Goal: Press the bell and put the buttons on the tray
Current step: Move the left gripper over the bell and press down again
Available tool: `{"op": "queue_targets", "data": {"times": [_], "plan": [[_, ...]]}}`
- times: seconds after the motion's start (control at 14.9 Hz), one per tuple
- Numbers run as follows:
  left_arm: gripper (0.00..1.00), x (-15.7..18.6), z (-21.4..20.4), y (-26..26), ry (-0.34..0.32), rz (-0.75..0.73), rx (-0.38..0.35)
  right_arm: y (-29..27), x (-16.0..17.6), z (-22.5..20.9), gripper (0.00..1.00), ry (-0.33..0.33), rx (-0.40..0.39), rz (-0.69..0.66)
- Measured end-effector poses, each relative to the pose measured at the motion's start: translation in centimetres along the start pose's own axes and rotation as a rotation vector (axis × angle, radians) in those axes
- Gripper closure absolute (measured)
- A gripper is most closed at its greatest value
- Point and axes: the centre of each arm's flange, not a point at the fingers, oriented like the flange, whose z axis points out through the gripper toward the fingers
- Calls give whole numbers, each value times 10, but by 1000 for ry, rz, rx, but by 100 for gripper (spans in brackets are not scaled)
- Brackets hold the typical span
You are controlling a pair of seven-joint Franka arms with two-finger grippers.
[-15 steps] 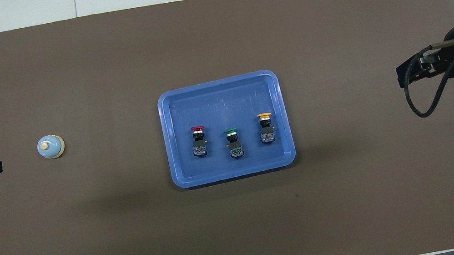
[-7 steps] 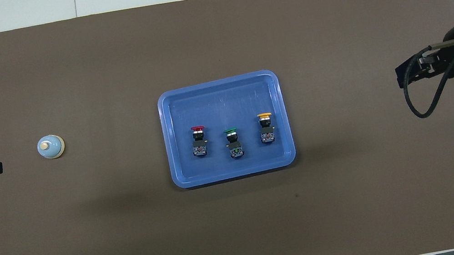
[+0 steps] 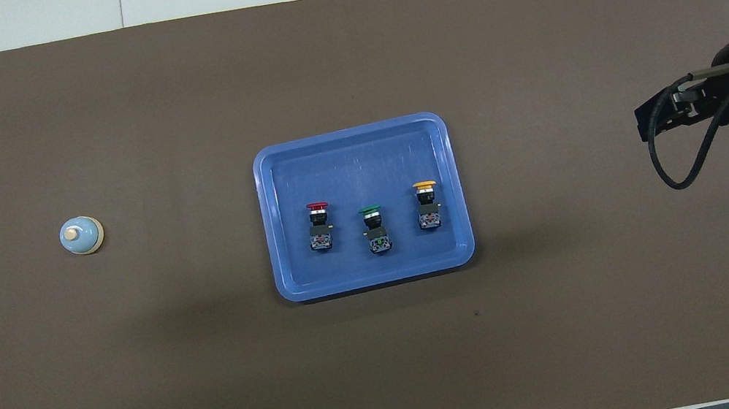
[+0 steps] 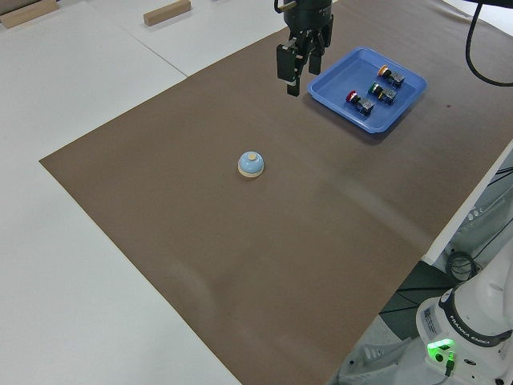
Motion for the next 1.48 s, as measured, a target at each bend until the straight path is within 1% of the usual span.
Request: {"op": "queue_targets", "data": {"times": [0.07,0.13,0.2,0.4,0.54,0.74,0.94,1.14,1.48], "plan": [[78,0,6,-5,9,-9,-2,0,0,0,0,0,0,0],[92,2,13,-9,27,-16,-3,0,0,0,0,0,0,0],[99,6,24,-13,45,-21,-5,0,0,0,0,0,0,0],[99,21,69,-22,67,-19,-7,0,0,0,0,0,0,0],[99,44,109,-22,82,-16,-8,0,0,0,0,0,0,0],[99,71,147,-23,109,-16,-11,0,0,0,0,0,0,0],[99,81,169,-22,120,-14,-12,0,0,0,0,0,0,0],[99,78,189,-19,126,-9,-11,0,0,0,0,0,0,0],[99,75,199,-14,126,3,-11,0,0,0,0,0,0,0]]}}
